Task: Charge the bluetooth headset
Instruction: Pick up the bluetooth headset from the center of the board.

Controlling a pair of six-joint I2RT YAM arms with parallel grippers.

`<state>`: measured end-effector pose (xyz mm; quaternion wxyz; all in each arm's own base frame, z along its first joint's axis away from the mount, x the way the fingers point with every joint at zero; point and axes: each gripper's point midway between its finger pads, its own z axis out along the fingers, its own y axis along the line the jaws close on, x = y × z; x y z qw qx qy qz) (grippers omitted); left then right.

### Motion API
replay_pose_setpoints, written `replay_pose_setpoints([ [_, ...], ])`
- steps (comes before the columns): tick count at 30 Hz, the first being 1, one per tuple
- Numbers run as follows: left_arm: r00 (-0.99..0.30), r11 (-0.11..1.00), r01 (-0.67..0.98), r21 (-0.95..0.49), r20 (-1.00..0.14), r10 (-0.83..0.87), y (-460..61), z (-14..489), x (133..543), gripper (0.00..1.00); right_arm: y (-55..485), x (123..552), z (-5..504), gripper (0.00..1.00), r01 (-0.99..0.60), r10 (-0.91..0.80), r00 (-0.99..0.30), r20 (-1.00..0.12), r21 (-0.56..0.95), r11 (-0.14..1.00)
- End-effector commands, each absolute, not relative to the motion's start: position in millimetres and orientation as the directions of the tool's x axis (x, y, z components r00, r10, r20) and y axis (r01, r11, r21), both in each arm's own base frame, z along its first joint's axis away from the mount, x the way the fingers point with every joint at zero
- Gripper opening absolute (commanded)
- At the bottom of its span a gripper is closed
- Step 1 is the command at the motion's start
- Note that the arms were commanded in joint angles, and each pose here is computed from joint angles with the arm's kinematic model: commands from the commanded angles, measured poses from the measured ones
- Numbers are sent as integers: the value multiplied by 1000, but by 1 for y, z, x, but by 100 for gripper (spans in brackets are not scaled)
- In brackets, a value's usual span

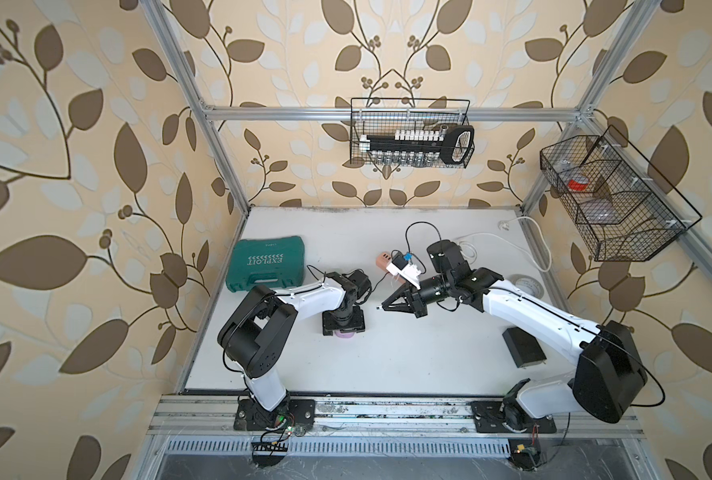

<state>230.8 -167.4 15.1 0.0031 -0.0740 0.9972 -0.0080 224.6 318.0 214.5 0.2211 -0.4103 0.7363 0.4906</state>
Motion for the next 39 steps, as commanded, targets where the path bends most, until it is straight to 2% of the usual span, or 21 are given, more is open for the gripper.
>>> replay_pose_setpoints([
  [1, -993, 992, -120, 39, -25, -120, -160, 20, 231, 82, 316, 218, 215, 6, -821, -385, -562, -732, 548, 157],
  [10, -993, 993, -120, 24, 3, -120, -166, 17, 226, 81, 316, 219, 214, 6, -820, -385, -565, -730, 549, 161],
  [22, -967, 966, -256, 28, -10, -256, -164, 7, 224, 74, 315, 218, 216, 6, -825, -382, -557, -737, 542, 157],
  [32, -968, 967, -253, 27, -14, -252, -164, 8, 226, 49, 314, 216, 215, 6, -824, -382, -560, -735, 544, 160],
  [39, -950, 951, -302, -65, -68, -306, -160, 46, 239, 43, 306, 218, 220, 6, -838, -346, -545, -764, 501, 216],
])
